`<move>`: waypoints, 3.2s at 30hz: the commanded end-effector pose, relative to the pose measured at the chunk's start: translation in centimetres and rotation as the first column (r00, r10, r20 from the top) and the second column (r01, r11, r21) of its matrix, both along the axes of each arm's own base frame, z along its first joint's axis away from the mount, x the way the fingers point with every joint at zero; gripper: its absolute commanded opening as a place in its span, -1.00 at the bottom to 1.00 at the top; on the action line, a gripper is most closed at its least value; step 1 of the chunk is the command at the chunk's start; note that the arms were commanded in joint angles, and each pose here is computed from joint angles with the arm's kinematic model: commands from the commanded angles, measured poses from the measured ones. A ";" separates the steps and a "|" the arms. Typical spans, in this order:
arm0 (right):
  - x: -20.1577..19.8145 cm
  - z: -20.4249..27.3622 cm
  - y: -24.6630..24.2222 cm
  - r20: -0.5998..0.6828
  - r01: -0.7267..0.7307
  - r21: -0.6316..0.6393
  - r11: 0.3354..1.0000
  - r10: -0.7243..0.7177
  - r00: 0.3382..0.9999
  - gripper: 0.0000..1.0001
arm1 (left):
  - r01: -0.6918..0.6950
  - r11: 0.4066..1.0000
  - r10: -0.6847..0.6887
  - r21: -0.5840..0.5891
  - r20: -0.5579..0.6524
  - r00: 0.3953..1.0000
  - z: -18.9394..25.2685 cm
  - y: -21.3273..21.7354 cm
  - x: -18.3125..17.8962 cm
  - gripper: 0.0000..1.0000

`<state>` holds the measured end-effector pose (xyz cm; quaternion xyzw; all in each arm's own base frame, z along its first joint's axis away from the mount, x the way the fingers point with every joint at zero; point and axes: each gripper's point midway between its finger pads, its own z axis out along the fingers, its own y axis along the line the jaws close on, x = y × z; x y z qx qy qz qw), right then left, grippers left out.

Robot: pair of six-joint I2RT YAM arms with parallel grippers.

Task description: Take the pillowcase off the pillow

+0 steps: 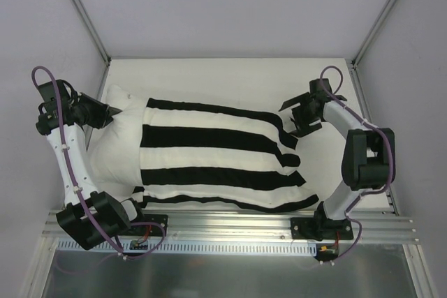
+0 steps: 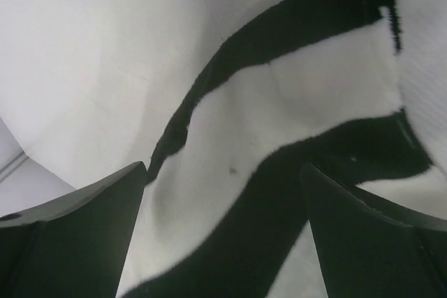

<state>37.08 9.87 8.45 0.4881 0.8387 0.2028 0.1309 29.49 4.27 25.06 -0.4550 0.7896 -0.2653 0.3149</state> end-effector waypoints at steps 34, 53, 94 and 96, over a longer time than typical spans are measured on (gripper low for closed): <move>-5.5 18.2 -16.1 0.512 0.395 -0.068 0.916 -0.308 0.802 -0.99 | -0.085 0.995 0.094 -0.053 0.202 0.975 7.0 2.1 0.4 -1.00; -10.4 9.5 -20.4 0.344 0.424 -0.212 0.880 -0.339 0.875 -0.99 | -0.136 0.989 0.145 -0.055 0.220 0.965 7.9 3.0 -0.4 -1.00; -5.3 12.1 -10.0 0.426 0.020 -0.433 0.901 0.185 0.886 -0.99 | 0.136 0.908 -0.095 0.397 -0.120 0.988 3.4 1.5 4.8 0.97; -5.6 12.3 -9.8 0.433 0.010 -0.441 0.898 0.203 0.878 -0.99 | 0.183 0.895 -0.113 0.408 -0.189 0.975 2.5 1.1 7.2 0.97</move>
